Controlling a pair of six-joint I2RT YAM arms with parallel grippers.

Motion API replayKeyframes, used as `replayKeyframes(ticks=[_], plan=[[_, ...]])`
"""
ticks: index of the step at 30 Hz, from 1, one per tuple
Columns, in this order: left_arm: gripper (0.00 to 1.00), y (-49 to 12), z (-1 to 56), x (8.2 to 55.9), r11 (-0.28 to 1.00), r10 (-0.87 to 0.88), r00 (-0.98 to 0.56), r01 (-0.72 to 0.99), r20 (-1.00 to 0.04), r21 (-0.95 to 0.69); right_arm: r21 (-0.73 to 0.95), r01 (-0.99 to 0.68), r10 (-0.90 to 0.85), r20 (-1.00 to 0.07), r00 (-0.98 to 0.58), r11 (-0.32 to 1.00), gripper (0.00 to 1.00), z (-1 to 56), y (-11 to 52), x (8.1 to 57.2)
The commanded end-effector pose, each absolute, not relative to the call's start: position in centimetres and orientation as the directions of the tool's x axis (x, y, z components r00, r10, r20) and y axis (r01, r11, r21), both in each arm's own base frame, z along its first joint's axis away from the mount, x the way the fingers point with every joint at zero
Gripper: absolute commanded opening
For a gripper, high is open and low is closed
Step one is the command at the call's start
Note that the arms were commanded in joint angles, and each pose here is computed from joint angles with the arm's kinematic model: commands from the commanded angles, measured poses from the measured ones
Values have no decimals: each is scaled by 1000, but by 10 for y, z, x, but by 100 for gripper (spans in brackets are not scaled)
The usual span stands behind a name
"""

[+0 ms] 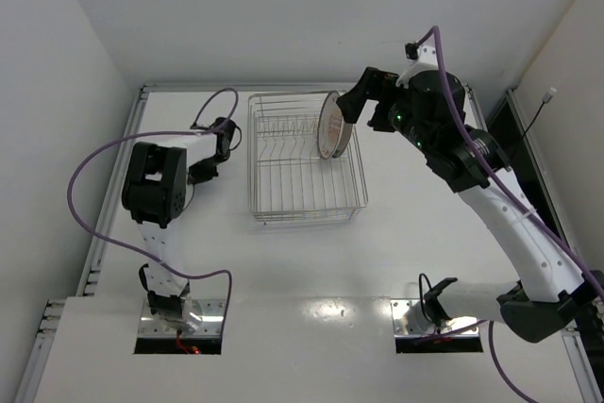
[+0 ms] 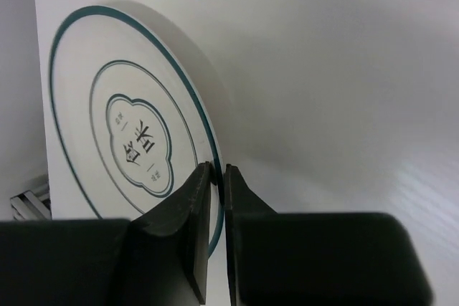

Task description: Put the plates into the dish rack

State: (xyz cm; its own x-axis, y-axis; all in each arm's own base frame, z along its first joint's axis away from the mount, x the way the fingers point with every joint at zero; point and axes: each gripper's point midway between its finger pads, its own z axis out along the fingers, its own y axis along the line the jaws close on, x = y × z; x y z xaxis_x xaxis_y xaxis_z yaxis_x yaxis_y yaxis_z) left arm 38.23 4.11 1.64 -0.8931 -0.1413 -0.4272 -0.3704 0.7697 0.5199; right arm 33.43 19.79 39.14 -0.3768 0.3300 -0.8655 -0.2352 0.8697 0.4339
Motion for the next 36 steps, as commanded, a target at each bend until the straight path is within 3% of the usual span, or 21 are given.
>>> replayKeyframes(ticks=[1, 6, 10, 15, 18, 25, 28, 36], plan=[[0, 24, 75, 395, 829, -267, -793, -479, -548, 289, 445, -255, 355, -874, -330, 858, 100, 412, 189, 323], [0, -14, 209, 428, 888, -325, -608, -460, -725, -12, 445, -250, 360, -876, -322, 860, 100, 413, 182, 315], [0, -72, 315, 439, 932, -340, -477, -286, -810, -223, 429, -235, 342, -878, -334, 872, 100, 399, 178, 313], [0, -160, 390, 439, 873, -411, -431, 68, -803, -483, 417, -220, 335, -882, -331, 882, 100, 393, 171, 311], [0, -216, 408, 437, 765, -439, -443, 272, -782, -584, 407, -215, 328, -887, -325, 888, 100, 391, 168, 310], [0, -276, 399, 451, 608, -456, -484, 443, -747, -658, 367, -184, 305, -906, -295, 912, 100, 392, 150, 304], [0, -288, 387, 450, 537, -473, -496, 492, -728, -685, 359, -182, 303, -912, -276, 915, 100, 395, 145, 299], [0, -300, 340, 461, 527, -476, -555, 440, -682, -727, 358, -178, 300, -910, -286, 917, 100, 388, 140, 293]])
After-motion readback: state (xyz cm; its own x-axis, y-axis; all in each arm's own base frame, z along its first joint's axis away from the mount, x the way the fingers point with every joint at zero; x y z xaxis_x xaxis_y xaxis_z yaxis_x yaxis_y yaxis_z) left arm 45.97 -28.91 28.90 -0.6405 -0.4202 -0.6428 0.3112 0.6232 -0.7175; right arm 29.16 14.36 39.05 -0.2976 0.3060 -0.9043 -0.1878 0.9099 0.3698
